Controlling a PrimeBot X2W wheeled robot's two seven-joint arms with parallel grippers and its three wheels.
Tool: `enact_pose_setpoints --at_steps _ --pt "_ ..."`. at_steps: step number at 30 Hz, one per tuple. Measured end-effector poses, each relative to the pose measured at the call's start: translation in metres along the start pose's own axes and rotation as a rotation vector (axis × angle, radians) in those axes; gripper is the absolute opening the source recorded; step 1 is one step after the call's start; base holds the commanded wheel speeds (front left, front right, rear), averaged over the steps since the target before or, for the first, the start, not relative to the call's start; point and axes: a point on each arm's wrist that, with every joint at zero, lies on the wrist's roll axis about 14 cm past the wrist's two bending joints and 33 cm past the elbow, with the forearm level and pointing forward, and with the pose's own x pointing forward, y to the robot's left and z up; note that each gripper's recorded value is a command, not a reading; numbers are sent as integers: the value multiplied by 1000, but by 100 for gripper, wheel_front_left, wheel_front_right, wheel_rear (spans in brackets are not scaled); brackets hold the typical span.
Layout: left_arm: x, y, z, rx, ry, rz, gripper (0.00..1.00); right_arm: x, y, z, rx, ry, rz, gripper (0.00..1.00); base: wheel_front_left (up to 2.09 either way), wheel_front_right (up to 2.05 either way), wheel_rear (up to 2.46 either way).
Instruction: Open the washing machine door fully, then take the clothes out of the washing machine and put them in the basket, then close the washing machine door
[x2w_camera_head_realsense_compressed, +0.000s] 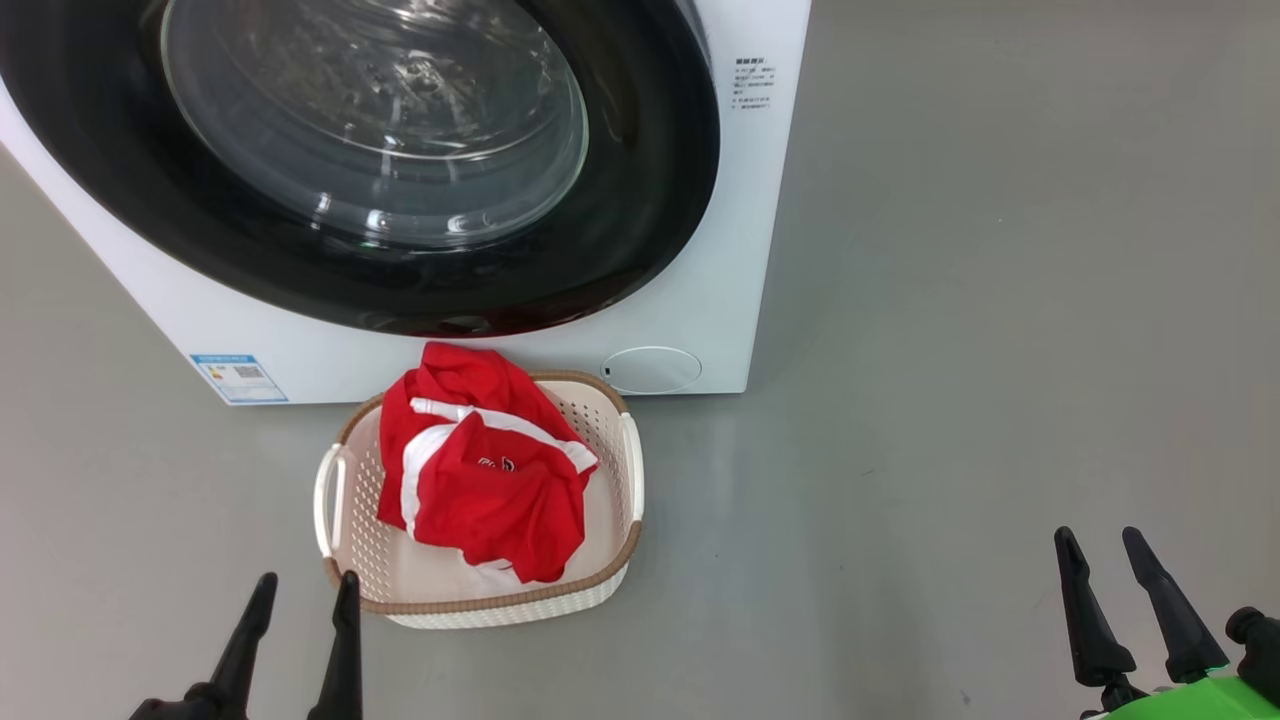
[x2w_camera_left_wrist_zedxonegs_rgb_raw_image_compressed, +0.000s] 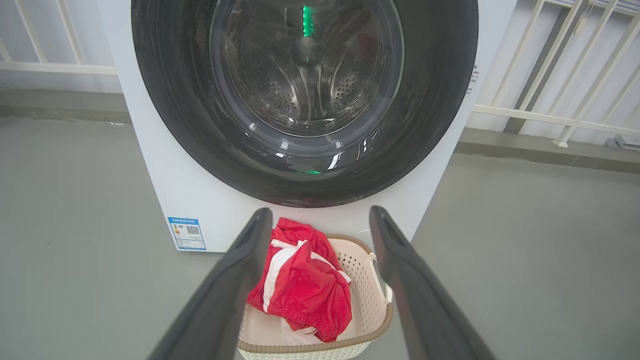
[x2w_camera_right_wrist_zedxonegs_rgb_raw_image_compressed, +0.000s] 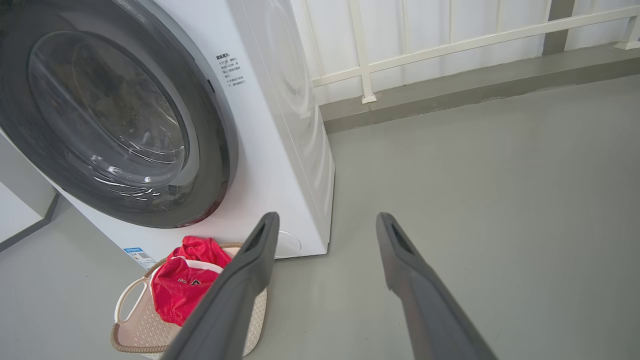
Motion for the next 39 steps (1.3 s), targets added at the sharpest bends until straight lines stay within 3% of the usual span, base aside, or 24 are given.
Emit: enact_pose_setpoints --at_steps 4,5,11,39 --pt "-1 -1 1 -10 -3 0 100 1 1 -1 0 2 4 100 0 0 0" --pt "-1 -1 -1 -12 2 1 0 1 1 -2 2 7 3 0 0 0 0" --pt "-5 -5 -19 -43 57 9 0 -4 2 -21 42 54 -21 0 0 0 0" --pt "-6 1 -20 -355 73 73 0 -6 -4 -20 296 65 -80 0 0 0 0"
